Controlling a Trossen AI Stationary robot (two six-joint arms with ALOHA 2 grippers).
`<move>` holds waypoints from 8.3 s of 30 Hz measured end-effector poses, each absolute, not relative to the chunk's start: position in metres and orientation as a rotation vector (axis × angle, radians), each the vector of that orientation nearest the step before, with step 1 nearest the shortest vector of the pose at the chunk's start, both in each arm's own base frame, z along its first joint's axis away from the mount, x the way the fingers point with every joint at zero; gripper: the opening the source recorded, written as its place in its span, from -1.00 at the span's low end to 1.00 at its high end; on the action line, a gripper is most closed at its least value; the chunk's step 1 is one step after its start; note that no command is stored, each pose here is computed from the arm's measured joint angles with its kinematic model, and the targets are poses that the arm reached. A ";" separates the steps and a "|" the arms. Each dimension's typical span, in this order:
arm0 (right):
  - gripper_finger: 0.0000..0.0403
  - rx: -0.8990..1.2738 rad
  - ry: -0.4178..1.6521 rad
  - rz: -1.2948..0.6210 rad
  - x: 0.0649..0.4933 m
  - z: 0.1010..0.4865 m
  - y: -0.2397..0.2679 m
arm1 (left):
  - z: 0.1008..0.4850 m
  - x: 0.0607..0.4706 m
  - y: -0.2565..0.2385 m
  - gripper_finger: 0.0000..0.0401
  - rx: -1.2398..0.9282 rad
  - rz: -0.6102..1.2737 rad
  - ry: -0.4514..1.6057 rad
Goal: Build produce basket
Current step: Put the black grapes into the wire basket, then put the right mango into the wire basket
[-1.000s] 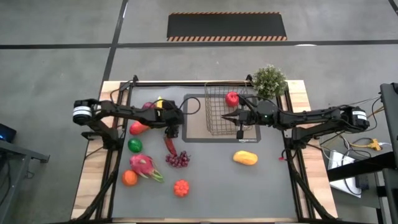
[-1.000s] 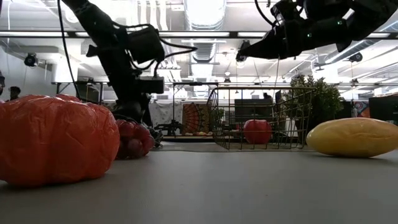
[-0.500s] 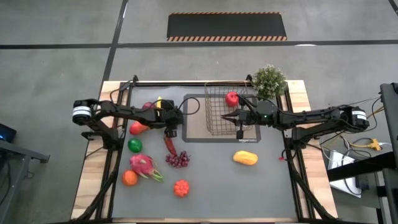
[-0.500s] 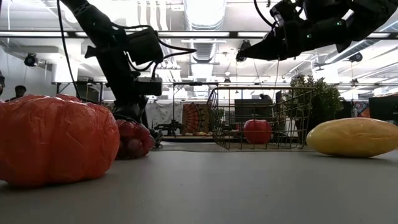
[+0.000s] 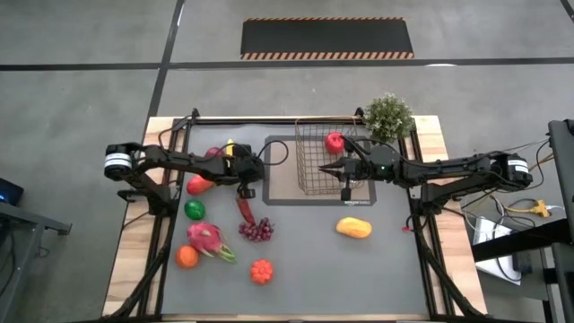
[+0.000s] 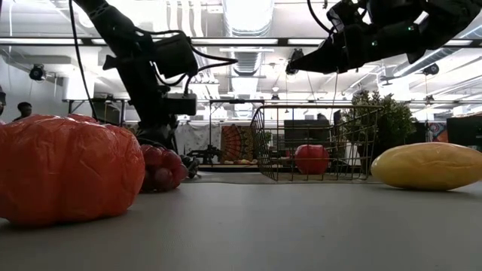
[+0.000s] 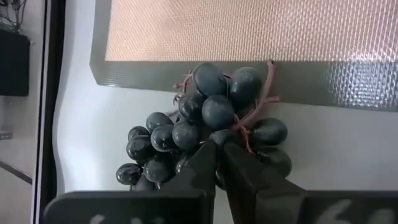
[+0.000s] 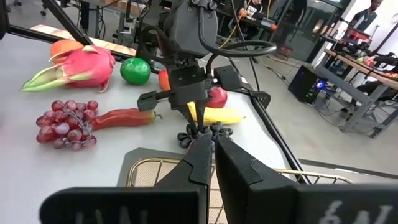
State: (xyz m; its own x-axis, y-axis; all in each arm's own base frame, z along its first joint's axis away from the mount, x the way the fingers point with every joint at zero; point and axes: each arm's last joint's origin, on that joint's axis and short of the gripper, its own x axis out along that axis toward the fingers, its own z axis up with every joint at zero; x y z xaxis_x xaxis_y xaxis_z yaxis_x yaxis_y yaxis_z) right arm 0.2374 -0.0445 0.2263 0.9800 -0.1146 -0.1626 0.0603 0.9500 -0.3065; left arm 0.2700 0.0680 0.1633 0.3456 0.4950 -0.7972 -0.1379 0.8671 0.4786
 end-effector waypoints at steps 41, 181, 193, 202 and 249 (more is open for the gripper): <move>-0.94 -0.316 0.102 -0.091 0.166 0.248 -0.030 | 0.318 0.289 0.060 -1.00 0.109 0.362 -0.104; -0.92 0.087 1.425 -0.144 0.232 0.264 0.106 | 0.274 0.249 -0.044 -0.39 0.243 -0.087 -0.019; -0.19 0.154 1.412 -0.207 0.235 0.246 0.107 | 0.264 0.236 -0.056 -0.39 0.245 -0.155 0.008; 0.21 0.069 1.377 -0.199 0.227 0.222 0.112 | 0.275 0.224 -0.053 -0.39 0.236 -0.137 -0.047; -0.01 0.106 1.199 -0.154 0.215 0.181 0.106 | 0.280 0.223 -0.052 -0.39 0.264 -0.120 -0.085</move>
